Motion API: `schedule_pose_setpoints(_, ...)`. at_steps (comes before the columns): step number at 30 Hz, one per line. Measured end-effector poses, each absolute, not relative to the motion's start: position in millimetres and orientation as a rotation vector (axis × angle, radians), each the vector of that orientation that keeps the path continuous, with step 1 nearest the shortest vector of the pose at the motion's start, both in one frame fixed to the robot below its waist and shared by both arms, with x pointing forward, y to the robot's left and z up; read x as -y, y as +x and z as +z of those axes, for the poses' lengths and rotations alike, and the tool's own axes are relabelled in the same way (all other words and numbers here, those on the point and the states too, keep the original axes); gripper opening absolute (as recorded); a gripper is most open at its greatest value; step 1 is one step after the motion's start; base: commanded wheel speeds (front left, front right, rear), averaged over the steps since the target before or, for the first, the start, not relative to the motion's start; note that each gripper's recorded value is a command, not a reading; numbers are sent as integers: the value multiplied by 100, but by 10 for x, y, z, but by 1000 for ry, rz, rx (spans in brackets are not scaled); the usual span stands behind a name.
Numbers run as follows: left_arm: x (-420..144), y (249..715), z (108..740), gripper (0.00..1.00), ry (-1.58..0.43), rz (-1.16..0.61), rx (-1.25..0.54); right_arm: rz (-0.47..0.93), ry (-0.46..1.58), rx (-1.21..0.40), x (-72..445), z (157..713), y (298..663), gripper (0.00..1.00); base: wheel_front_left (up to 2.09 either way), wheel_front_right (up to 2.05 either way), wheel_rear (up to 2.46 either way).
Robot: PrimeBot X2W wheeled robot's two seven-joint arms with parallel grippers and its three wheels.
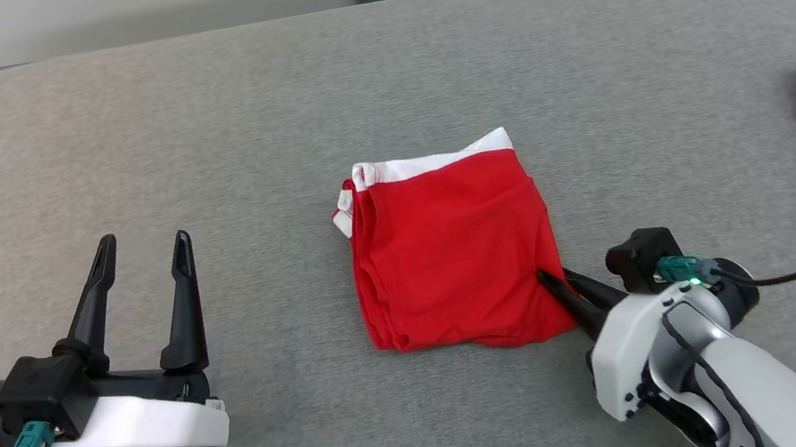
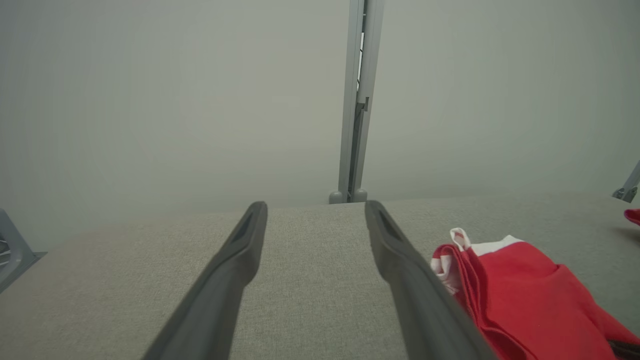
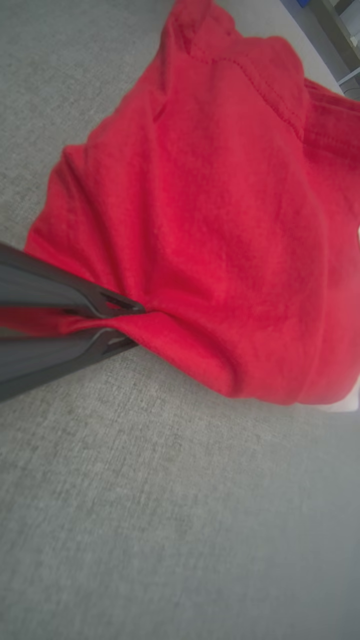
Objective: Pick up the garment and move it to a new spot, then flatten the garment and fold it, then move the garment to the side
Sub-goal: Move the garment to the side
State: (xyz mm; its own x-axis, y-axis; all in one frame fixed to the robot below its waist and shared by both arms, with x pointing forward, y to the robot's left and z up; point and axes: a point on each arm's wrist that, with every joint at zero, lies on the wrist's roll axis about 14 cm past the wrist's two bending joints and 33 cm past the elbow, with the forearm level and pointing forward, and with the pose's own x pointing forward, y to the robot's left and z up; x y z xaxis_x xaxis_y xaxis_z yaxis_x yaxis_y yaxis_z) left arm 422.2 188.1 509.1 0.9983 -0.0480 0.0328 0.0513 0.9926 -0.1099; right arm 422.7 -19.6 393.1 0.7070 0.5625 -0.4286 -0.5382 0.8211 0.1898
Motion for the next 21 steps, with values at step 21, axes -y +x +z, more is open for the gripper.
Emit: schedule_pose_setpoints(21,-523,4844,5082,100,-135,-459,17,152,-50,-332,2058,4386,4186,0,0,0,0)
